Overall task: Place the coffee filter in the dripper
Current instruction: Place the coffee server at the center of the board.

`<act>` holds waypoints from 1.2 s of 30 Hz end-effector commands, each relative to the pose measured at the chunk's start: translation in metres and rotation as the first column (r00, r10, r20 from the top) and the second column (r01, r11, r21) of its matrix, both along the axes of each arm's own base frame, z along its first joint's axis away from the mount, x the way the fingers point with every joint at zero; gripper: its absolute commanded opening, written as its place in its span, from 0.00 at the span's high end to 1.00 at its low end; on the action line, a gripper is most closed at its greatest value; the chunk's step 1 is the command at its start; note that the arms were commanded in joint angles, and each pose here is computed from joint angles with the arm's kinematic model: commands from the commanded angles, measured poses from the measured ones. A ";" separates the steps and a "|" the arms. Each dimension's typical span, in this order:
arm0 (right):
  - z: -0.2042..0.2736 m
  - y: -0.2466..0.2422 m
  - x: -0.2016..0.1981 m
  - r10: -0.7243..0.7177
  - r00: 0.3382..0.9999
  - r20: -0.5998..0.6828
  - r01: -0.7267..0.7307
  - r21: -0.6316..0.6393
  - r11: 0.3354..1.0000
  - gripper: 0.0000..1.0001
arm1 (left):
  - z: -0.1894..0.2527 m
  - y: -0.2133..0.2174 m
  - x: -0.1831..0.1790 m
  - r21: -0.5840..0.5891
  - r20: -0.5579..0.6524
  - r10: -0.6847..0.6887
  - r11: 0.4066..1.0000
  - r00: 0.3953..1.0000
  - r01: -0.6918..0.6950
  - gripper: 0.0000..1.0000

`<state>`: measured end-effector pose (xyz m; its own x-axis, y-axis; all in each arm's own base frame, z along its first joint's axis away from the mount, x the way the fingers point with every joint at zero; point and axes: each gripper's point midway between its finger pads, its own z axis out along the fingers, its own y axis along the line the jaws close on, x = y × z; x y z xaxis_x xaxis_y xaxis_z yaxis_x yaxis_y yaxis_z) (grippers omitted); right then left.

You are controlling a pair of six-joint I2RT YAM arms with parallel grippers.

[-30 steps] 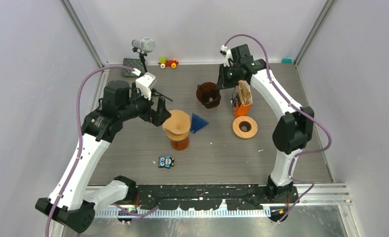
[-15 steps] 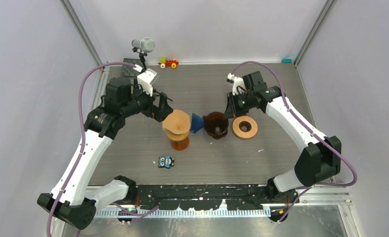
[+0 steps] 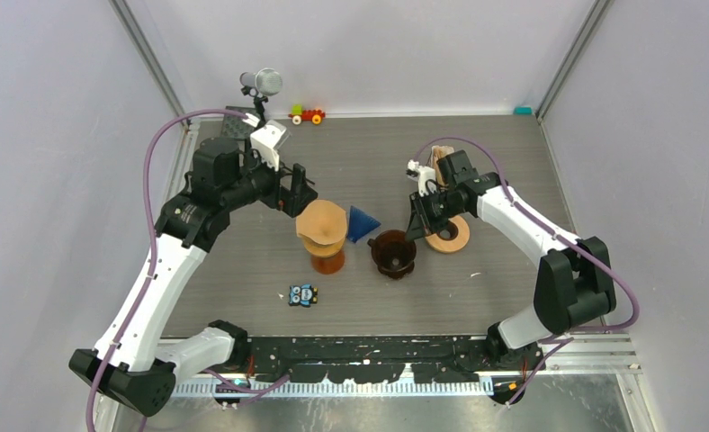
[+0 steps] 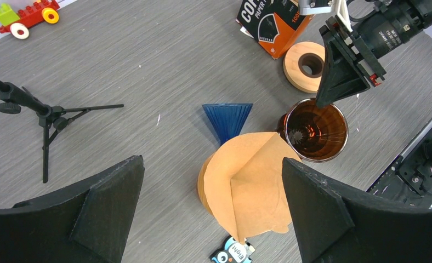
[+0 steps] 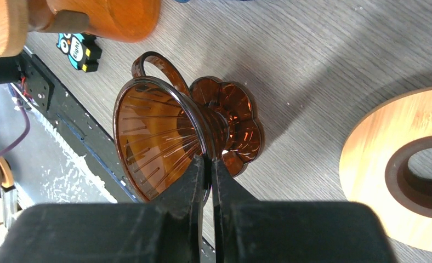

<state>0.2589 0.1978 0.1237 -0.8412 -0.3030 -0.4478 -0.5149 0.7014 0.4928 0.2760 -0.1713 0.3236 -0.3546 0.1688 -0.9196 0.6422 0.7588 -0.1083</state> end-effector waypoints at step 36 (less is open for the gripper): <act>0.021 -0.134 0.059 -0.234 0.912 0.338 0.342 -0.306 0.889 0.36 | 0.023 -0.003 -0.013 -0.052 0.095 -0.049 0.997 0.994 0.054 0.01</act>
<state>0.2942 0.1030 0.1392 -0.7640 -0.3245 -0.5576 -0.4847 0.8592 0.1641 0.2655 -0.1722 0.3283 -0.3277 0.1575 -0.9316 0.6646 0.7393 -0.1088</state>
